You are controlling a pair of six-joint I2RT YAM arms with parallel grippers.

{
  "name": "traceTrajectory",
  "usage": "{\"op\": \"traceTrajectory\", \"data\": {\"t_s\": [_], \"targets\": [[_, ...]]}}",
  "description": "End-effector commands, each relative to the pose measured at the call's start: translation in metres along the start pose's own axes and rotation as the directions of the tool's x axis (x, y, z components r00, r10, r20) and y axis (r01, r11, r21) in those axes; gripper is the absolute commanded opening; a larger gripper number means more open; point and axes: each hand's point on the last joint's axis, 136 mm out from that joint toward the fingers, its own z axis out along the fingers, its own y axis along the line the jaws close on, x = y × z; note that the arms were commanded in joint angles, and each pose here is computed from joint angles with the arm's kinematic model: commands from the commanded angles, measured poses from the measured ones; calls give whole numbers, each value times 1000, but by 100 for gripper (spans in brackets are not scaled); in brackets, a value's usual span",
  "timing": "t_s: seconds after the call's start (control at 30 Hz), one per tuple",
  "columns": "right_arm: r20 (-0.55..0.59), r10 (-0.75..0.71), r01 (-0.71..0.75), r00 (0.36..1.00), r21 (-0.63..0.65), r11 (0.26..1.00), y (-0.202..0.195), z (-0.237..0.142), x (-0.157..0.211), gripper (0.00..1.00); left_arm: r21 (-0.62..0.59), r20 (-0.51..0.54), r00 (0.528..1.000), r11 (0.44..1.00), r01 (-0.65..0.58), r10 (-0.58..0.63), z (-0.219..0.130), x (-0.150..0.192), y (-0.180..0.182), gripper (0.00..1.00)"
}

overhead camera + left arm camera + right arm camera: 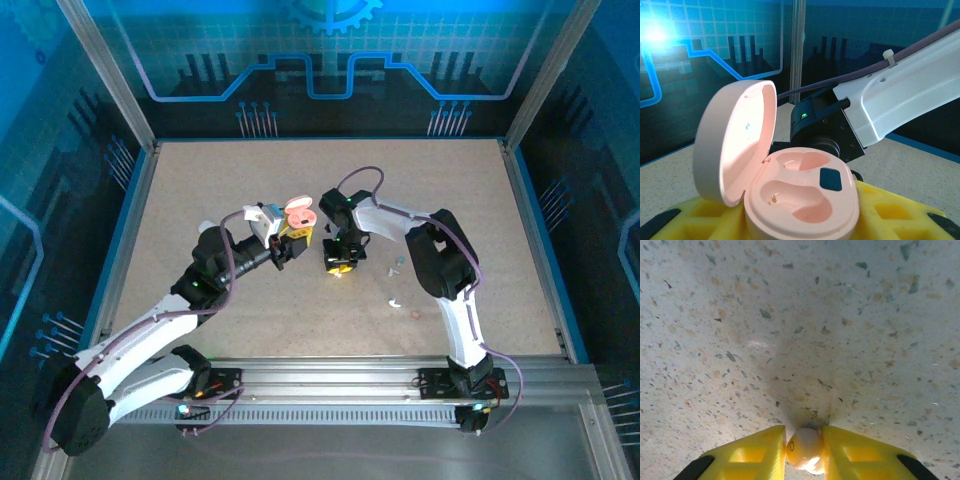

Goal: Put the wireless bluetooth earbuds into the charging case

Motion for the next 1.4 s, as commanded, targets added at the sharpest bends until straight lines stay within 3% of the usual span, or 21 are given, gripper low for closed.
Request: {"op": "traceTrajectory", "data": {"t_s": [0.0, 0.4, 0.57, 0.67, 0.8, 0.87, 1.07, 1.37], "targets": [[-33, -14, 14, 999, 16, 1000, 4, 8, 5, 26, -3, 49, 999, 1000, -20, 20, -1, -16, -2, 44], [-1, -12, 12, 1000, -34, 999, 12, 1, -1, 19, -11, 43, 999, 1000, -22, 22, -2, -14, -1, 44], [90, 8, 13, 996, -226, 974, 25, -36, -8, 17, -30, 36, 999, 999, -29, 30, -3, -12, 2, 44], [161, 34, 38, 986, -424, 905, 35, -75, -12, 18, -47, 29, 999, 998, -36, 38, -3, -9, 6, 44], [207, 78, 90, 975, -694, 715, 44, -134, -12, 18, -68, 19, 999, 997, -40, 41, -2, -7, 11, 44], [214, 61, 128, 975, -764, 632, 47, -160, -7, 18, -78, 8, 999, 996, -37, 37, -1, -4, 14, 44], [227, -39, 220, 973, -866, 448, 59, -214, 16, 19, -96, -12, 999, 995, -34, 33, 0, 0, 21, 44], [234, -92, 252, 968, -892, 377, 68, -238, 34, 20, -106, -19, 999, 994, -41, 39, 2, 2, 24, 46]]}}
